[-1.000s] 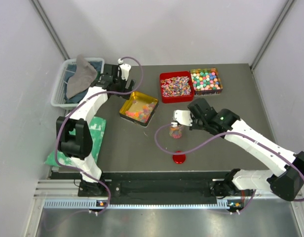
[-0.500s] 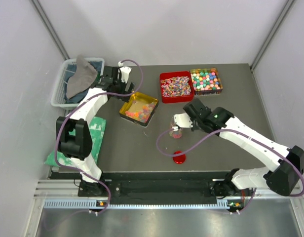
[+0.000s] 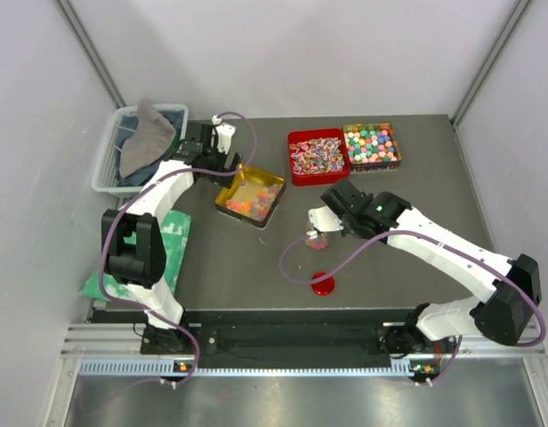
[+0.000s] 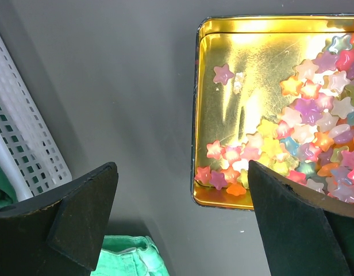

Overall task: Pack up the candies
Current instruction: Place the fake candies in the packing bottle.

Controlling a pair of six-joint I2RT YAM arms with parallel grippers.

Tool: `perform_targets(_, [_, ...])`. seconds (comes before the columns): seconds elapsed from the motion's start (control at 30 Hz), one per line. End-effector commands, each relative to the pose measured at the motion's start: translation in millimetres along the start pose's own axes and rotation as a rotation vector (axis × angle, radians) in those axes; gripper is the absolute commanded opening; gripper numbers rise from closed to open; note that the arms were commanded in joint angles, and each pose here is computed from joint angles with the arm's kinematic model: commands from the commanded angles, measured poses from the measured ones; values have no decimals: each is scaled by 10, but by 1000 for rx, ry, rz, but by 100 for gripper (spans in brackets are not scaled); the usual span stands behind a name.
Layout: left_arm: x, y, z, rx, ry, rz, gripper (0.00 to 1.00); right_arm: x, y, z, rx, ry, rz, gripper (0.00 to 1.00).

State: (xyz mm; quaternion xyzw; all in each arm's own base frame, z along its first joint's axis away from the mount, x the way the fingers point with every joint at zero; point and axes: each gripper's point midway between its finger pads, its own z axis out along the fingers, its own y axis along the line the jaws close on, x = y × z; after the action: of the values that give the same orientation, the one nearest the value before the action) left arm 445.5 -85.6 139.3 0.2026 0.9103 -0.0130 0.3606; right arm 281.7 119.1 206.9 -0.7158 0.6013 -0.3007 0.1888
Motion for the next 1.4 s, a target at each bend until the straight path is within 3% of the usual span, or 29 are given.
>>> perform_targets(0.0, [-130,20,-89,6,-56,-2,99,-25,-215,-117,67,4,-1,0])
perform_targets(1.0, [-76,-86,23,60,-51,1,99,-92,-421,-249,119,-6,-12,0])
perform_targets(1.17, [-177,-315,-22,113,-84,63,99,-99,-608,-483,126,-109,119,0])
perform_targets(1.37, [-257,-1019,-108,190,-115,253,99,165,-860,-636,111,-214,366,0])
